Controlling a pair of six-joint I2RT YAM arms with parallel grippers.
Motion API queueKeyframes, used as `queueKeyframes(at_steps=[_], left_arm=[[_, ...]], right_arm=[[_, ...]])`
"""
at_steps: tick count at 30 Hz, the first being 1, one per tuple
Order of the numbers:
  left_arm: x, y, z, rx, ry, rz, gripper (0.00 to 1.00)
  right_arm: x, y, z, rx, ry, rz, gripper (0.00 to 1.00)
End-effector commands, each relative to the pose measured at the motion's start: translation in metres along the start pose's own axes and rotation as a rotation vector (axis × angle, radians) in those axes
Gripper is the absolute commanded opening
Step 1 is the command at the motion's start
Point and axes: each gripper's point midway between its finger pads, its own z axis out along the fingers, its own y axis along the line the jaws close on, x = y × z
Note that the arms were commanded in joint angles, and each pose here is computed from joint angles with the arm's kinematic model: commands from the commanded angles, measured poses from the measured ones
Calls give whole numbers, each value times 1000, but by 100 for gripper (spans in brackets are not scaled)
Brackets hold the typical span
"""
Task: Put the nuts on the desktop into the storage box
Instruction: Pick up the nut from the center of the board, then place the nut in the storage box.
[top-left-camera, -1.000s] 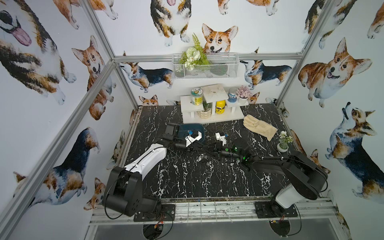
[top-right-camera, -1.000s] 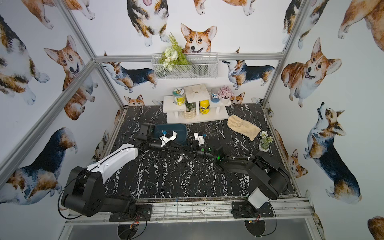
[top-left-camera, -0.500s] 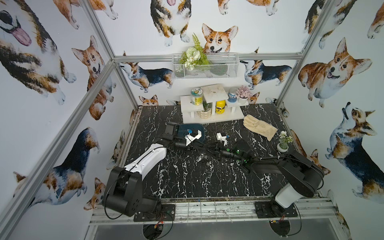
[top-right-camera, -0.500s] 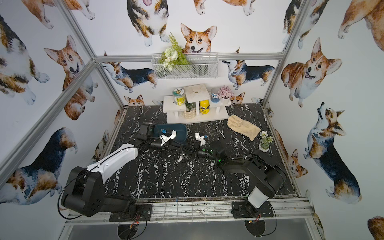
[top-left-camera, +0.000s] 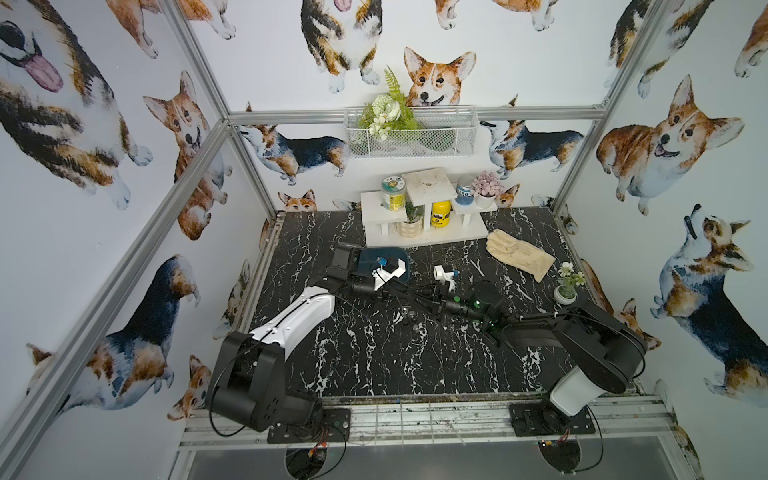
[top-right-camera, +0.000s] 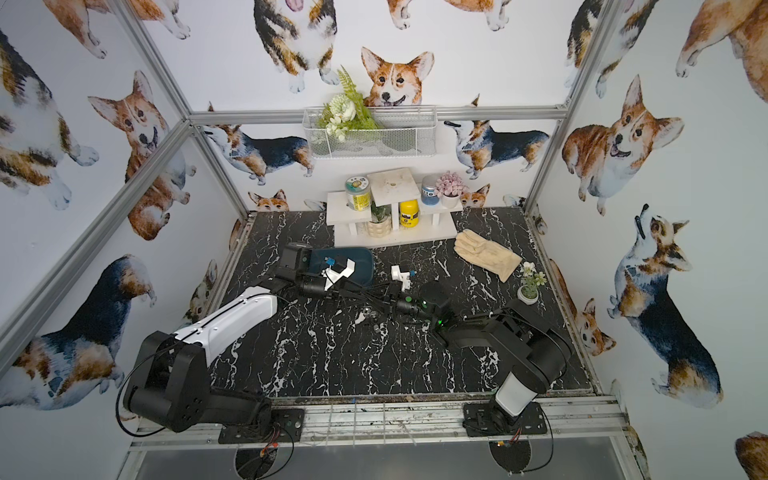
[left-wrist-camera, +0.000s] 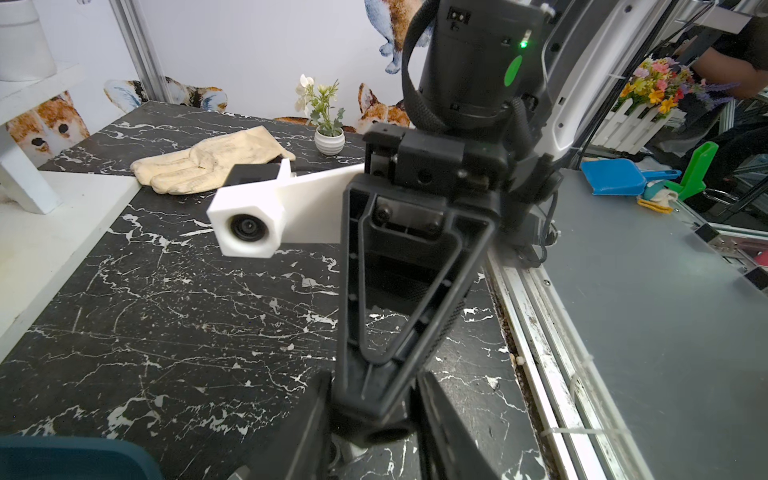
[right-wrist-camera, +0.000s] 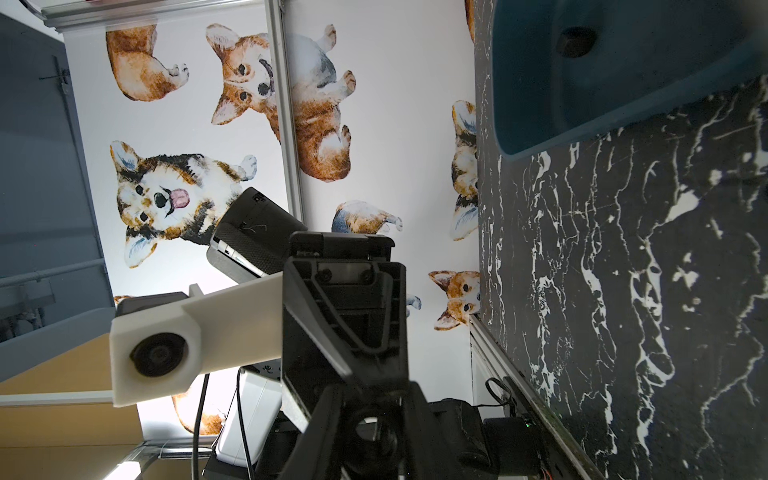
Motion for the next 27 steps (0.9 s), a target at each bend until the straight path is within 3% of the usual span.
queueKeyframes(at_steps=[1,3,16,23,27], left_arm=[[1,10,0,-46,17,14,14],[1,11,0,-50,19,11,6],[1,27,-8,-125,38,-51,7],[8,51,-24,-231,103,-99,7],[15,71,-40,-301,133,-151,7]], right_arm=[[12,20,-1,-85,55,-49,20],[13,22,-2,-93,58,-50,22],[6,14,-14,-45,18,-102,71],[-7,-12,-20,206,-42,-285,91],[-32,-35,-40,518,-144,-490,100]])
